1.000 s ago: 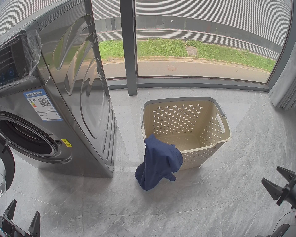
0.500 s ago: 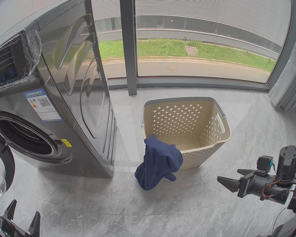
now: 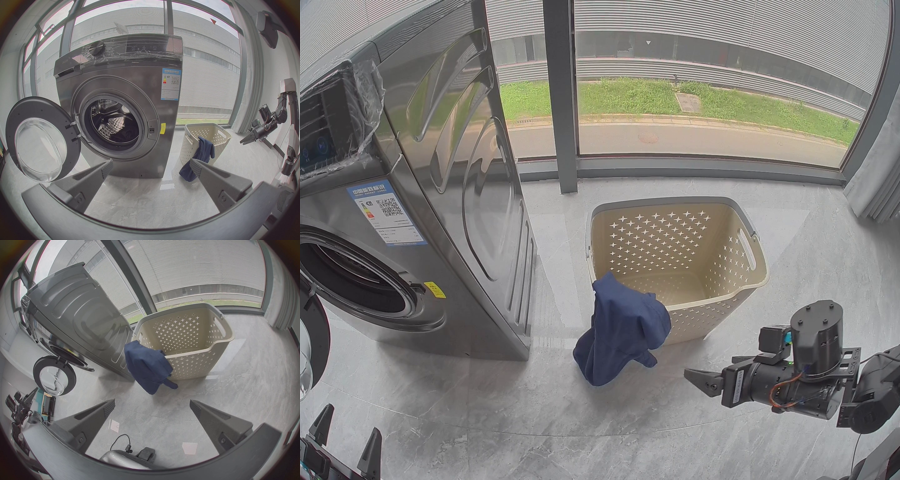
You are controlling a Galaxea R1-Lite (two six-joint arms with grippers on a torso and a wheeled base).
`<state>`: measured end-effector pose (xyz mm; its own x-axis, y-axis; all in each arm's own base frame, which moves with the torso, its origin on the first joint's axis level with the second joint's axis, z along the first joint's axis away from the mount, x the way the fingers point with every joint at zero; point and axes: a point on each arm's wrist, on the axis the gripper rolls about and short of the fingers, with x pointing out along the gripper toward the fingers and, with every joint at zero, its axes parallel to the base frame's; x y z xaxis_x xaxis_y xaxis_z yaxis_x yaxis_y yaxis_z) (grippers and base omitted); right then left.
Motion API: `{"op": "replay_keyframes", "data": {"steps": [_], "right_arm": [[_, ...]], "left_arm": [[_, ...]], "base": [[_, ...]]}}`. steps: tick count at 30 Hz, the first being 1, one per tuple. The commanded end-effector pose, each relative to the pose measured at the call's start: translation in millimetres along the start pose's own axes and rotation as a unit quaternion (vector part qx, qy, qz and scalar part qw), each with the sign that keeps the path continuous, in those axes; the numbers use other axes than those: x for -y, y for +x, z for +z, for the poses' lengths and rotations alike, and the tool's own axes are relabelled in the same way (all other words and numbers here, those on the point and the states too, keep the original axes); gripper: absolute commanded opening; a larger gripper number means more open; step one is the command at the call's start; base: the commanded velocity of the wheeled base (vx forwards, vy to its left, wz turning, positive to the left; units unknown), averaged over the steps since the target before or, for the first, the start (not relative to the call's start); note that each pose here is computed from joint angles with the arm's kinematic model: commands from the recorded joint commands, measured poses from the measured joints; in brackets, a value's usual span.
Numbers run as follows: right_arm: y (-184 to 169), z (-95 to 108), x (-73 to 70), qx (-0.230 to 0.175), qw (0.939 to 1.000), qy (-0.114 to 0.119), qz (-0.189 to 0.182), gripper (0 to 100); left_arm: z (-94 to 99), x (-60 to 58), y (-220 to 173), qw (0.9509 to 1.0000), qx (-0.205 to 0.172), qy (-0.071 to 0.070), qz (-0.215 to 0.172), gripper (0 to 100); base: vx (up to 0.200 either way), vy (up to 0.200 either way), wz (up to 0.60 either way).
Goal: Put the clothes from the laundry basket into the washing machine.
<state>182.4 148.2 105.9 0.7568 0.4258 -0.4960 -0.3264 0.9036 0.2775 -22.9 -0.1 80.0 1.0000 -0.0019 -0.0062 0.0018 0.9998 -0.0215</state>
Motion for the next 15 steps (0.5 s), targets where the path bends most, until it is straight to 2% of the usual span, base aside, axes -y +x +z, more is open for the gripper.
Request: {"op": "replay_keyframes", "data": {"steps": [1,7,15], "right_arm": [[28,-14,-4.1,-0.025,0.9997,-0.008,-0.002,100],[61,-29,-9.1,-0.010,0.9998,-0.013,0.010,100],[88,-40,-24.4,-0.019,0.9993,-0.023,0.023,100]], "left_arm": [[-4.4,-0.1,0,1.0000,0.000,-0.001,0.000,100],[-4.4,-0.1,0,1.0000,0.000,-0.001,0.000,100],[-4.4,-0.1,0,1.0000,0.000,-0.001,0.000,100]], "base": [[0.000,0.000,0.00],[0.000,0.000,0.00],[0.000,0.000,0.00]]}}
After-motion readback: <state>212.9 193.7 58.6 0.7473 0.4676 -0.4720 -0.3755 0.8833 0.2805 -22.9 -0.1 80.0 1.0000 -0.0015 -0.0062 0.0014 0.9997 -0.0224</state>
